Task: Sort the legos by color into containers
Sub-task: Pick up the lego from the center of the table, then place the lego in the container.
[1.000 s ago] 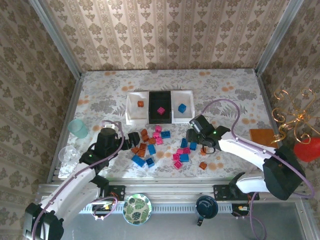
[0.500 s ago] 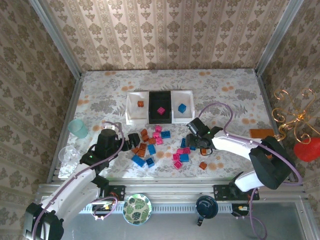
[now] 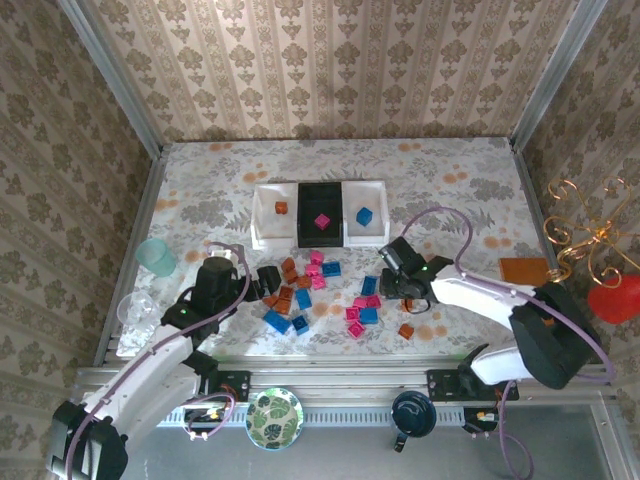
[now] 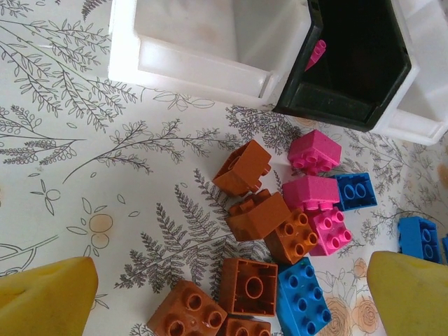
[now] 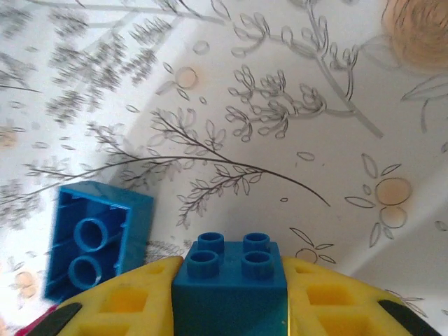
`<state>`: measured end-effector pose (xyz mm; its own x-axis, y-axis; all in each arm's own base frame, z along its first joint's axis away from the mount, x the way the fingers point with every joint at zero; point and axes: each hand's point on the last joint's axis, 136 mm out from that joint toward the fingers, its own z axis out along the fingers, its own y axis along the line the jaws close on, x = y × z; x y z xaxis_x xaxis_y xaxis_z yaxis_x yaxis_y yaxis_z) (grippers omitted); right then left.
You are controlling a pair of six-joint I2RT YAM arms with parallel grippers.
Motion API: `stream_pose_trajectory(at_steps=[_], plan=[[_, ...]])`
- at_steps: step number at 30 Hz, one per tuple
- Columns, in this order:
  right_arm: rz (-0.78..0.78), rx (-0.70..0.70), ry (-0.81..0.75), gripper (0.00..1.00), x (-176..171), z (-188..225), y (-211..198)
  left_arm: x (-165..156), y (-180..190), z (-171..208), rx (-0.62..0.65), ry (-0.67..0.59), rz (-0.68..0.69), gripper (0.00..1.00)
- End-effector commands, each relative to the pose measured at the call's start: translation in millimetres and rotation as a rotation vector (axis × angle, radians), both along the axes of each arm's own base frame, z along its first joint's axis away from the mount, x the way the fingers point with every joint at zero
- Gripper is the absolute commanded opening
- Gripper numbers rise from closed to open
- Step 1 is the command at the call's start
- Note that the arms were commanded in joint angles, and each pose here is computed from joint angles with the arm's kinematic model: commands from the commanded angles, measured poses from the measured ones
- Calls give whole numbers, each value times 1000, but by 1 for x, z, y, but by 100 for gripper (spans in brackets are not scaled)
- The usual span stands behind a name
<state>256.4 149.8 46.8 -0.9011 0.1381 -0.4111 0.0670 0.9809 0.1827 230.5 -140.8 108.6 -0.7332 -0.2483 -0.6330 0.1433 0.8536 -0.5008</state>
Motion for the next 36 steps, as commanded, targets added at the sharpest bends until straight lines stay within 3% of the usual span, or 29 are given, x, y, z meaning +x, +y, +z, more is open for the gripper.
stream_pose_trajectory(at_steps=[1, 7, 12, 17, 19, 21, 23, 26, 31, 36], plan=[[62, 31, -134, 28, 14, 49, 6, -2, -5, 13, -23, -26, -22, 100], [112, 26, -262, 27, 71, 107, 28, -4, 0, 22, -6, -42, -18, 100], [91, 8, -216, 27, 140, 82, 41, -9, 0, 25, 4, -18, -36, 99], [77, -24, -179, 29, 185, 60, 48, -19, 2, 17, 25, 19, -53, 97], [69, -33, -167, 40, 197, 57, 48, -22, 1, 12, 27, 35, -57, 97], [68, -42, -177, 64, 205, 62, 49, -25, 0, 8, 26, 49, -61, 97], [80, -30, -200, 70, 205, 75, 52, -26, -1, 6, 30, 56, -66, 97], [105, -3, -238, 73, 191, 96, 58, -26, -4, 5, 32, 61, -79, 96], [173, 8, -275, 74, 138, 114, 70, -26, -15, 4, 45, 71, -124, 92], [194, 3, -246, 74, 78, 95, 59, -47, -26, -9, 125, 140, -215, 90]])
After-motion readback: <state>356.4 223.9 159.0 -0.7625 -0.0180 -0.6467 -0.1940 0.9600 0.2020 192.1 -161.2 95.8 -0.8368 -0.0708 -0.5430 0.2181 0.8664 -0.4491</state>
